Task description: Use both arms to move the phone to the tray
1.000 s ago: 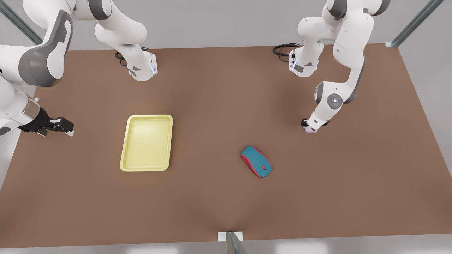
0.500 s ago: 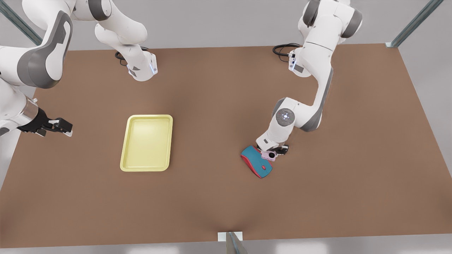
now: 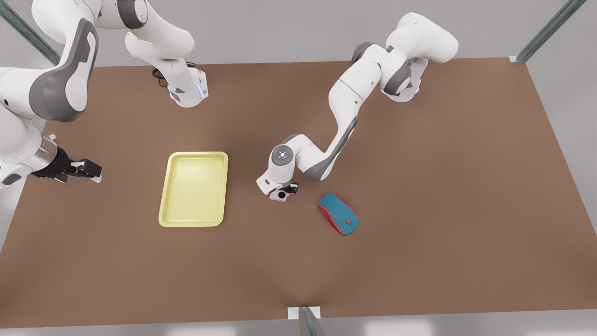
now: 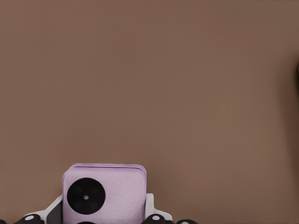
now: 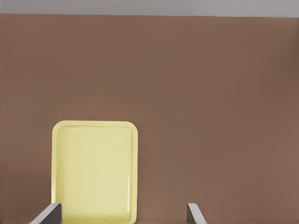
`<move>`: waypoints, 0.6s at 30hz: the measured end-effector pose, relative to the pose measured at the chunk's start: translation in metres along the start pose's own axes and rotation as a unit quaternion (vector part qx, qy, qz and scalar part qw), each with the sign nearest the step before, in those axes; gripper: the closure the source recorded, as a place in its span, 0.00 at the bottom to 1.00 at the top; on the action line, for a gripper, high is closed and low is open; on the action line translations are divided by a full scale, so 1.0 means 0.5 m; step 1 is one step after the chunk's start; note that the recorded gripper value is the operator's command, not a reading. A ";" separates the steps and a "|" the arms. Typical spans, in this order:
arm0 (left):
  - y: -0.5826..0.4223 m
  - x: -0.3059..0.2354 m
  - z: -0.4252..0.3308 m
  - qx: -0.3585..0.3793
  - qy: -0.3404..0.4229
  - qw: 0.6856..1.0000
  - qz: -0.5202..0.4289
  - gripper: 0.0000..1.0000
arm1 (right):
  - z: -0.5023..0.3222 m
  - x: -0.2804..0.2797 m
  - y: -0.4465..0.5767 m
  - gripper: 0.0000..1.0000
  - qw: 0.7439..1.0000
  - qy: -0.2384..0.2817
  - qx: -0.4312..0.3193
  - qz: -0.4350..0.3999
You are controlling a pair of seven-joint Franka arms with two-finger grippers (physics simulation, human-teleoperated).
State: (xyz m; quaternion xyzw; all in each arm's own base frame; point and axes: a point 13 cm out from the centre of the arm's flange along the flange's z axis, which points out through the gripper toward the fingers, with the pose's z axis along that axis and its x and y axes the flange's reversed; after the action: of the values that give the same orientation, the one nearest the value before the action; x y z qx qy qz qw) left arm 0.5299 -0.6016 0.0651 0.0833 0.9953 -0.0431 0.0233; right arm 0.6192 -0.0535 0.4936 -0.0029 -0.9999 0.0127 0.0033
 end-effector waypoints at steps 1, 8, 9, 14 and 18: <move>0.000 0.000 0.010 0.001 -0.001 1.000 -0.007 0.20 | 0.006 0.002 -0.004 0.00 1.000 0.004 -0.001 0.002; -0.016 -0.001 0.020 0.010 -0.012 0.999 -0.044 0.00 | 0.040 0.022 0.008 0.00 0.999 0.042 -0.005 0.002; -0.018 -0.007 0.002 0.012 -0.015 0.999 -0.049 0.00 | 0.046 0.023 0.013 0.00 0.999 0.048 -0.005 0.003; 0.270 -0.202 -0.352 0.011 -0.018 0.988 -0.155 0.00 | 0.056 0.036 0.148 0.00 0.997 0.066 -0.019 -0.028; 0.678 -0.243 -0.629 -0.033 -0.004 0.971 -0.239 0.00 | 0.090 0.073 0.397 0.00 0.992 0.086 -0.034 -0.088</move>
State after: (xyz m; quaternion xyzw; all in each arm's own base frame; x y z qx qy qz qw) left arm 0.6940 -0.2601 0.3571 -0.1577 0.9872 -0.0150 0.0187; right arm 0.5833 0.1439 0.4440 0.0840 -0.9921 -0.0218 0.0902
